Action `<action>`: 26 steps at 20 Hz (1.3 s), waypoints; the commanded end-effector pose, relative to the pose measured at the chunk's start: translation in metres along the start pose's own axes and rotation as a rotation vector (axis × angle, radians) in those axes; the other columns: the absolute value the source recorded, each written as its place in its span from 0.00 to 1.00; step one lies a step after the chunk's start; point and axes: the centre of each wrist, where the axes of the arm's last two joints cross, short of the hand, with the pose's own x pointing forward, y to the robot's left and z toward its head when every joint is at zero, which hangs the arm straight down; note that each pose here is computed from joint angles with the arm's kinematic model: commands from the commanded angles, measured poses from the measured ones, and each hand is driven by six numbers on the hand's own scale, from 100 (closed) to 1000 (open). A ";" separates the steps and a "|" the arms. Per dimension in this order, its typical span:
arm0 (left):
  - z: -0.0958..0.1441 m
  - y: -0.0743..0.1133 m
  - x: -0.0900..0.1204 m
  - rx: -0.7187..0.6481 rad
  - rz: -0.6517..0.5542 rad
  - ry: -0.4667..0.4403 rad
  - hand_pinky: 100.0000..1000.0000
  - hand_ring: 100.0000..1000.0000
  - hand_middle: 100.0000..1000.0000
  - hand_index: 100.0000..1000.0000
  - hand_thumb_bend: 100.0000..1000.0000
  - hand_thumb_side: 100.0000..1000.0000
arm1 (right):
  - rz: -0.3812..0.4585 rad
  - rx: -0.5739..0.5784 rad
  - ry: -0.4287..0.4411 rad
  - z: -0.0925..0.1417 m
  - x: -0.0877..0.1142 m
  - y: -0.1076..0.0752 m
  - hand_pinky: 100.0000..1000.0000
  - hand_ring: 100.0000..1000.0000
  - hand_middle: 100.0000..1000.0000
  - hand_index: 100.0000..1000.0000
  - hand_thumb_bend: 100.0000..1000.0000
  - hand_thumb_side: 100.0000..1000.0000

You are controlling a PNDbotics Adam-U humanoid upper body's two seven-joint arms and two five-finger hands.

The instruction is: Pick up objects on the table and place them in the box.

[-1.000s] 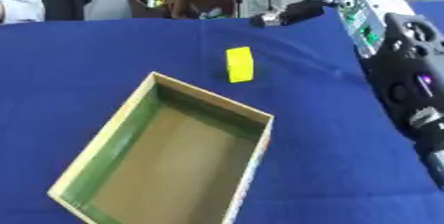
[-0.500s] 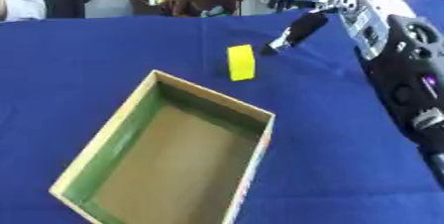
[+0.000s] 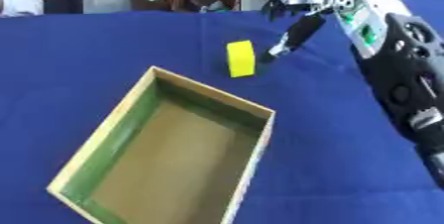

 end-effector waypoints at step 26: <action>-0.009 -0.004 0.009 -0.006 0.030 -0.043 0.53 0.68 0.69 0.74 0.00 1.00 | 0.060 -0.012 -0.010 -0.006 0.016 -0.010 0.81 0.87 0.75 0.88 0.45 0.41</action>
